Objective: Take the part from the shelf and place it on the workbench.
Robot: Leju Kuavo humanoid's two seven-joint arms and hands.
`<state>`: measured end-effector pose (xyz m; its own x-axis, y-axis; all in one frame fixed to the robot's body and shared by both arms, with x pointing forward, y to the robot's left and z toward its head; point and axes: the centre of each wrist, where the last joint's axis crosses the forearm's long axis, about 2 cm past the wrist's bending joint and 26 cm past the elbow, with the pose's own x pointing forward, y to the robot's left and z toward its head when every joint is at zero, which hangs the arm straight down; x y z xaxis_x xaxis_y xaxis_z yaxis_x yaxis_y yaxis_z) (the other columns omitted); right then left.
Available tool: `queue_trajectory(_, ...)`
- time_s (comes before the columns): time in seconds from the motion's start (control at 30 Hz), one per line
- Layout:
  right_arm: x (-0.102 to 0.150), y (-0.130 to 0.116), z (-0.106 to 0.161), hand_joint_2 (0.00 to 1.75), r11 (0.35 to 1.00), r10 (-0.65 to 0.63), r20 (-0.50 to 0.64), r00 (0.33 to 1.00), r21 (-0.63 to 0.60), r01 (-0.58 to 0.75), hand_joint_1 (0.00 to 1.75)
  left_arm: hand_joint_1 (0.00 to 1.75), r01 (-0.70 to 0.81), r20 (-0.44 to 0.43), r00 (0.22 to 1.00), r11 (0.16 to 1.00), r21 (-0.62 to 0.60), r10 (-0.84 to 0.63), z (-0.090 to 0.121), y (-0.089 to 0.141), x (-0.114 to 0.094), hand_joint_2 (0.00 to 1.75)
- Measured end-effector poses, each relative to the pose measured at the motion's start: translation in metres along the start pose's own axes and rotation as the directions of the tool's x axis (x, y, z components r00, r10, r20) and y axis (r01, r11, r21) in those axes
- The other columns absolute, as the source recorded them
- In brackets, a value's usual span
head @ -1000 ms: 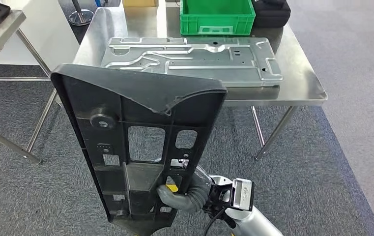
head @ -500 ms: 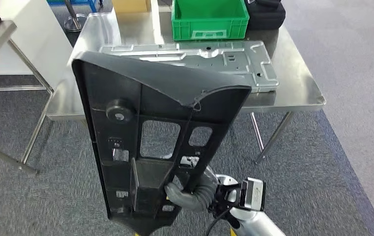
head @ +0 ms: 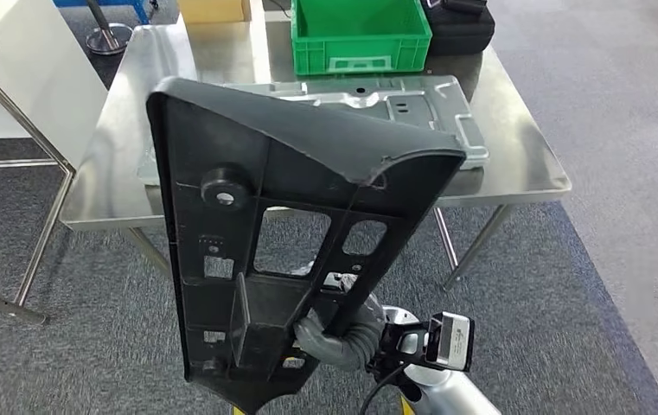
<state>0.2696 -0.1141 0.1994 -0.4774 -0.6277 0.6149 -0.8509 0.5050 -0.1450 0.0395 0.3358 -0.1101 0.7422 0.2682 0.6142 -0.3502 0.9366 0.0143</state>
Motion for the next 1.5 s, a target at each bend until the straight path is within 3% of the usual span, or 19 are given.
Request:
queue_trajectory(1.13,0.002,-0.005,0.008,1.75,0.999,0.040,-0.022,0.999,-0.006,-0.040,1.64,0.00,0.021,0.003,1.000,1.000,-0.005,-0.021,-0.001,0.000,0.002,1.75)
queue_trajectory(1.27,0.001,-0.012,0.012,1.75,0.993,0.116,-0.053,0.992,-0.030,-0.118,1.64,0.00,0.024,0.002,1.000,1.000,-0.008,-0.024,-0.001,0.000,0.002,1.75)
queue_trajectory(1.37,0.002,-0.030,0.013,1.75,0.968,0.242,-0.098,0.965,-0.049,-0.247,1.64,0.00,0.020,0.005,1.000,1.000,-0.008,-0.020,-0.002,0.000,0.003,1.75)
queue_trajectory(1.43,0.003,-0.046,0.012,1.75,0.921,0.376,-0.153,0.914,-0.053,-0.387,1.64,0.00,0.013,0.009,1.000,1.000,-0.006,-0.013,-0.002,-0.001,0.004,1.75)
queue_trajectory(1.5,0.006,-0.066,0.008,1.75,0.835,0.529,-0.213,0.822,-0.040,-0.548,1.64,0.00,0.002,0.013,1.000,1.000,-0.004,-0.002,-0.003,-0.002,0.005,1.75)
